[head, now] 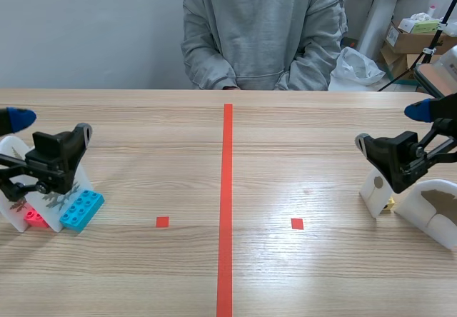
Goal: Do the leaf sorting experiment
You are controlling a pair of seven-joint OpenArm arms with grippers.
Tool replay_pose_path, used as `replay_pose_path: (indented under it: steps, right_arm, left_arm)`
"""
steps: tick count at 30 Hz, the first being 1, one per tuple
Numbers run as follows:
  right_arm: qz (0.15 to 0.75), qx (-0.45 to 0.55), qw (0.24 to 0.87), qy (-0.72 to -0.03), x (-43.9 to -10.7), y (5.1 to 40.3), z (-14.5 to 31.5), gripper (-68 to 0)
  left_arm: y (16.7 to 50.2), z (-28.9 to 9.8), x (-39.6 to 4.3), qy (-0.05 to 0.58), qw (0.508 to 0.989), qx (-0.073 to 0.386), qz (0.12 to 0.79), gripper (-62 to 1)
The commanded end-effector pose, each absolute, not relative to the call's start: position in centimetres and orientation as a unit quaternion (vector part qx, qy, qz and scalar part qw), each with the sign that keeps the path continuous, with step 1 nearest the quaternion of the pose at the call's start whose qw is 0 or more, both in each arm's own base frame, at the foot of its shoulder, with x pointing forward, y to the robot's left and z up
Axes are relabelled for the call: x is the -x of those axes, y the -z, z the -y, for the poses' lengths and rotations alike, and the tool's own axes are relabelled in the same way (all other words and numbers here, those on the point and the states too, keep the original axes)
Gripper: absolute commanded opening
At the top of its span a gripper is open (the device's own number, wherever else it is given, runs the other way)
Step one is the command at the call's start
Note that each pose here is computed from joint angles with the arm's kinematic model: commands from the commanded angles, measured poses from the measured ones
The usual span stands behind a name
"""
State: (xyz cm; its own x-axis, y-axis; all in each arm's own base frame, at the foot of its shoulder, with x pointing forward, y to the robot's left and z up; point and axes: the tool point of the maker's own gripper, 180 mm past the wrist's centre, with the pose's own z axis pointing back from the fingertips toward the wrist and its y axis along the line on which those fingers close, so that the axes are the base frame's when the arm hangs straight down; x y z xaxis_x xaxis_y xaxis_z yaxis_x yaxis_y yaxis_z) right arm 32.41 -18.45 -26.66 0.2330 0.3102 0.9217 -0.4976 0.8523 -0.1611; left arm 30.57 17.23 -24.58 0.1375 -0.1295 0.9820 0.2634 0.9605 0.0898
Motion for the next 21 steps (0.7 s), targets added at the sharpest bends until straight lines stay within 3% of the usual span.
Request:
replay_pose_path:
  steps: [1,6,11,21]
  right_arm:
    - [0.581,-0.078,0.768,-0.258,-32.9,25.1,18.7,-9.7]
    - [0.581,-0.077,0.768,-0.258,-32.9,25.1,18.7,-9.7]
    - [0.581,-0.077,0.768,-0.258,-32.9,25.1,18.8,-9.7]
    - [0.580,-0.080,0.768,-0.261,-32.9,25.1,18.6,-9.7]
  left_arm:
    - [23.1,-16.9,-30.5,0.148,0.739,0.051,0.656,-6.5]
    - [20.0,-14.7,-29.7,0.213,0.709,0.068,0.669,-6.5]
    - [18.0,-11.7,-27.9,0.257,0.683,0.132,0.671,-6.5]
    - [18.5,-9.1,-25.5,0.283,0.684,0.199,0.643,-6.5]
